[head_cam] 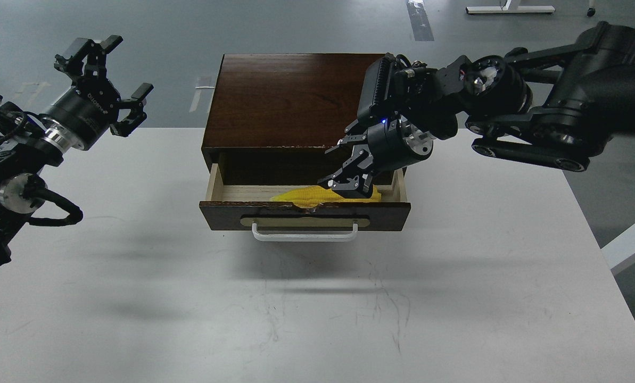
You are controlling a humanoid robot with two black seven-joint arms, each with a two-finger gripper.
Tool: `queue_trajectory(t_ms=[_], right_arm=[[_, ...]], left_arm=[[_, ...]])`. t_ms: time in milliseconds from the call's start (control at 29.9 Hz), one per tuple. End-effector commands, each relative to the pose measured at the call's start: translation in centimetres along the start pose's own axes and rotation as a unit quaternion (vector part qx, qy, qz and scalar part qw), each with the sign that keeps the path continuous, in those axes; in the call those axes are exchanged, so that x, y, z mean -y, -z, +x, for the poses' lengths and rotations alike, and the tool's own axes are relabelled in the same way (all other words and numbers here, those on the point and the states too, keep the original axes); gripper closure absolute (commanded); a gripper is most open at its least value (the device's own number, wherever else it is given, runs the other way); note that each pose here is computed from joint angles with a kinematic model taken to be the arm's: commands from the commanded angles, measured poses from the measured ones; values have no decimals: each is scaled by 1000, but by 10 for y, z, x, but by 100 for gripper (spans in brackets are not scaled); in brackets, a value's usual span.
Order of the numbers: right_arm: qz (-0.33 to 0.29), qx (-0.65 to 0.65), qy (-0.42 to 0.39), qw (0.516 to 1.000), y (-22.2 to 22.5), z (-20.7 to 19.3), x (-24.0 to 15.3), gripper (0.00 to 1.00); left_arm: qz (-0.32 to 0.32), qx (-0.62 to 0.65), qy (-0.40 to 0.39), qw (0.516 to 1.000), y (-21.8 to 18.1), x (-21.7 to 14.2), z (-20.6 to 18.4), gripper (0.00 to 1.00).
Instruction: Put corn in drawer with both arms
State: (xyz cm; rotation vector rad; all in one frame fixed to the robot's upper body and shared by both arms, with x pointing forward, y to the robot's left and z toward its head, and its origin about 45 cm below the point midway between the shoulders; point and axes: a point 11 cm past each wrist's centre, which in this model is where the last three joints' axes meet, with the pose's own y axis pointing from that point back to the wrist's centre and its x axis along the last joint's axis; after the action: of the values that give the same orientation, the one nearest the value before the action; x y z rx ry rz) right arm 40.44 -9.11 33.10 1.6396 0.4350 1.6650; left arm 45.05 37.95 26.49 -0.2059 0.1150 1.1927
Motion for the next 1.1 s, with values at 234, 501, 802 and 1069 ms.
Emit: queue_trajectory(t_ms=[234, 501, 802, 1069], right_arm=[[-29, 229, -205, 951, -41, 46, -67, 18], [-42, 419, -305, 854, -68, -27, -95, 5], [-32, 643, -450, 619, -79, -122, -106, 5], [-27, 745, -511, 427, -81, -182, -109, 5]], left_arm=[[-1, 0, 1, 1000, 0, 1, -1, 2], [1, -1, 1, 1000, 2, 0, -2, 2], [11, -9, 1, 1000, 14, -4, -4, 2], [17, -14, 0, 1000, 22, -8, -4, 2]])
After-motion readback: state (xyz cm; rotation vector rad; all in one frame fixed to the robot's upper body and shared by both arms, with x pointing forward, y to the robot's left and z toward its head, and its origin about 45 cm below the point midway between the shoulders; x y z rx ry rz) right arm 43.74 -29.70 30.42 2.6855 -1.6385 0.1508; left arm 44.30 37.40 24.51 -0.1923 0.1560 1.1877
